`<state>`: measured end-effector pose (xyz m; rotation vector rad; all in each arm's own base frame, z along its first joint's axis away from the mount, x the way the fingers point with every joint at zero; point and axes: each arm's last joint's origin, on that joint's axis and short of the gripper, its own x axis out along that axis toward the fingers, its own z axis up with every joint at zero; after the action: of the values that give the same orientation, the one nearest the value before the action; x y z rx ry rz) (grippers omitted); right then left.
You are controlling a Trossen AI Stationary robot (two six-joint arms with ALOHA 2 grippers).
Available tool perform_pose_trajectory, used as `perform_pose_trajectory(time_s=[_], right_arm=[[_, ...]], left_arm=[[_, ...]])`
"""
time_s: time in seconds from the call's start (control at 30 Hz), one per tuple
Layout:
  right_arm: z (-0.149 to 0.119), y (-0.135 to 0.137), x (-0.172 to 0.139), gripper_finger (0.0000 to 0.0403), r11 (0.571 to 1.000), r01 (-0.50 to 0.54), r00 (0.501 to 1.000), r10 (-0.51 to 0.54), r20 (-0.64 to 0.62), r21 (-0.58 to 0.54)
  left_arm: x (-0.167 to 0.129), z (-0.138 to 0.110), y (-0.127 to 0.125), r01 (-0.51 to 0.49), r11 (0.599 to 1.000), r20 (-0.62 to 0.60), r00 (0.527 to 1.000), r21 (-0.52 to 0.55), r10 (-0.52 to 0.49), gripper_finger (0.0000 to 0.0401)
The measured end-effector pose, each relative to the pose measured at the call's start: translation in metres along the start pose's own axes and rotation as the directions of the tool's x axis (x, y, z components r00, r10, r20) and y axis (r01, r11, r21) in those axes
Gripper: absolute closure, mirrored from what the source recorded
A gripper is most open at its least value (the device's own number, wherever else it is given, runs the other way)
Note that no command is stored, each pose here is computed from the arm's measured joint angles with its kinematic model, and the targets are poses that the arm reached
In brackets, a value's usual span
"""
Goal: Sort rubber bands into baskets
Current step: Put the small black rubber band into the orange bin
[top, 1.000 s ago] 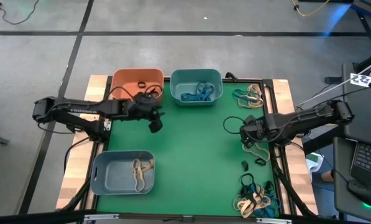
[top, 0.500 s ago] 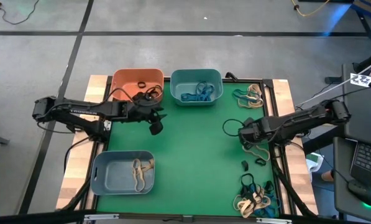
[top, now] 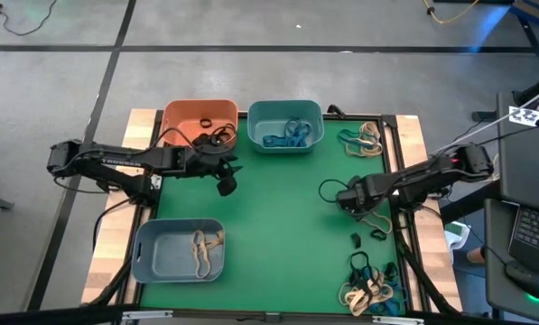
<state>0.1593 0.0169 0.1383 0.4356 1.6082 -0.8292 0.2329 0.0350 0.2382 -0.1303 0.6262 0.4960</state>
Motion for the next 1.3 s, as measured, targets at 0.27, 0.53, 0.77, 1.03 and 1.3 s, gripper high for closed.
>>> perform_pose_trajectory(time_s=[0.27, 0.53, 0.77, 1.03, 1.3], right_arm=[[0.018, 0.016, -0.022, 0.0389, 0.988, -0.067, 0.982, 0.09, 0.168, -0.137], [0.051, 0.044, -0.07, 0.0396, 0.931, -0.126, 0.807, 0.297, 0.51, -0.342], [0.068, 0.065, -0.098, 0.0401, 0.82, -0.201, 0.547, 0.548, 0.632, -0.536], [0.075, 0.071, -0.117, 0.04, 0.782, -0.158, 0.356, 0.614, 0.704, -0.603], [0.076, 0.074, -0.126, 0.0401, 0.719, -0.174, 0.258, 0.693, 0.673, -0.673]], left_arm=[[0.0, 0.0, 0.0, 0.0, 1.0, 0.002, 1.0, 0.0, 0.0, 0.0246], [0.0, 0.002, -0.007, 0.027, 0.999, 0.032, 0.999, 0.02, -0.028, 0.0246], [0.019, 0.002, -0.025, 0.067, 0.996, 0.07, 0.995, 0.053, -0.07, 0.0246], [0.041, -0.002, -0.05, 0.154, 0.984, 0.114, 0.98, 0.089, -0.163, 0.0246], [0.063, -0.005, -0.072, 0.19, 0.97, 0.217, 0.951, 0.151, -0.22, 0.0246]])
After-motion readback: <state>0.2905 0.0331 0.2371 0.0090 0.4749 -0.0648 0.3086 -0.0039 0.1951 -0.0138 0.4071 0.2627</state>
